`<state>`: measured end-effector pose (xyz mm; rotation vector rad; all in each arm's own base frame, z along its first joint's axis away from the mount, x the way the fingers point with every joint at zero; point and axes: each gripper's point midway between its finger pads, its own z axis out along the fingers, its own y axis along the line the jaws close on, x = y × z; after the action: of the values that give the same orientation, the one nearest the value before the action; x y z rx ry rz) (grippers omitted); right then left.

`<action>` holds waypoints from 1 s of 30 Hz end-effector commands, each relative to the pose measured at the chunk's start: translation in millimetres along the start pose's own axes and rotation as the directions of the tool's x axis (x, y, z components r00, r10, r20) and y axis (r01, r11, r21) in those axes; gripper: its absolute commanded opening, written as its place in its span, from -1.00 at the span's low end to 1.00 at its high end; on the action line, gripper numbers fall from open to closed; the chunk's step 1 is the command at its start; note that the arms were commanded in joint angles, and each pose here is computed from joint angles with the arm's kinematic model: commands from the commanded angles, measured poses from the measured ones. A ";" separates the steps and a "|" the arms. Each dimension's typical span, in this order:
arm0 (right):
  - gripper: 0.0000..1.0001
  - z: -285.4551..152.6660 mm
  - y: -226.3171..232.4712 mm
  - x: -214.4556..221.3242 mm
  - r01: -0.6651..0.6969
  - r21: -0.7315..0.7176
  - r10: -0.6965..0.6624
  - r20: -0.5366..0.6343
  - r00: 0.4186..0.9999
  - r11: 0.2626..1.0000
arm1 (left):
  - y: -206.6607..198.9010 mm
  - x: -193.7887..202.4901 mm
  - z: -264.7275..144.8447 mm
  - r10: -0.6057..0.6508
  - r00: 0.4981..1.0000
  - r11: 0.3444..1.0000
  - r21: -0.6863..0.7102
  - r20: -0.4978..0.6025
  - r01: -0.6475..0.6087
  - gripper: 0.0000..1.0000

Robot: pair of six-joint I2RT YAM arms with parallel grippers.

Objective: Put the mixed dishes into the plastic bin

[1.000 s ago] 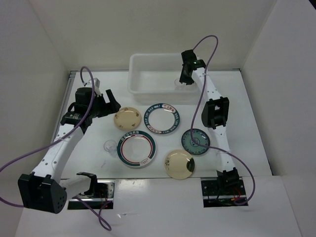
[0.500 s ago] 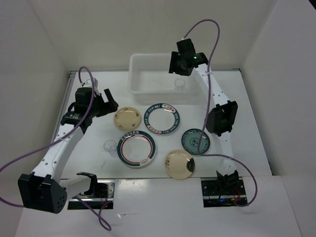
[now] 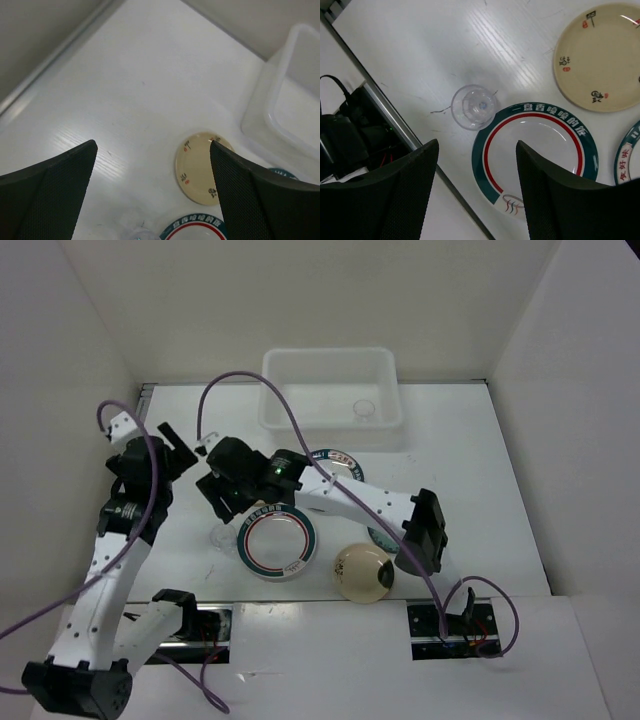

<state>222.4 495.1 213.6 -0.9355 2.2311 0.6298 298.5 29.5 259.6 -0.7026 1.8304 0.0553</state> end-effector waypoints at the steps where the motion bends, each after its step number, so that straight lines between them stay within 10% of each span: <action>1: 0.37 1.1 -12.1 -5.5 0.000 0.033 -0.001 0.020 1.000 0.999 | 43.1 -18.5 -20.8 -0.008 0.995 0.986 -0.166 0.101 0.025 1.00; 23: -0.11 94.3 -7.3 59.1 0.006 -0.010 -0.008 -0.186 0.983 1.000 | 68.2 -34.1 -61.0 -0.003 0.984 0.984 -0.177 0.177 0.035 1.00; 30: -0.80 98.5 -6.4 65.3 -0.004 -0.013 0.001 -0.210 0.978 1.000 | 66.3 -28.3 -53.6 0.017 0.986 0.985 -0.175 0.166 0.013 1.00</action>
<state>229.8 516.4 100.4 -1.0281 2.4211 0.5548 220.9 74.8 280.7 -0.8148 1.7012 0.2629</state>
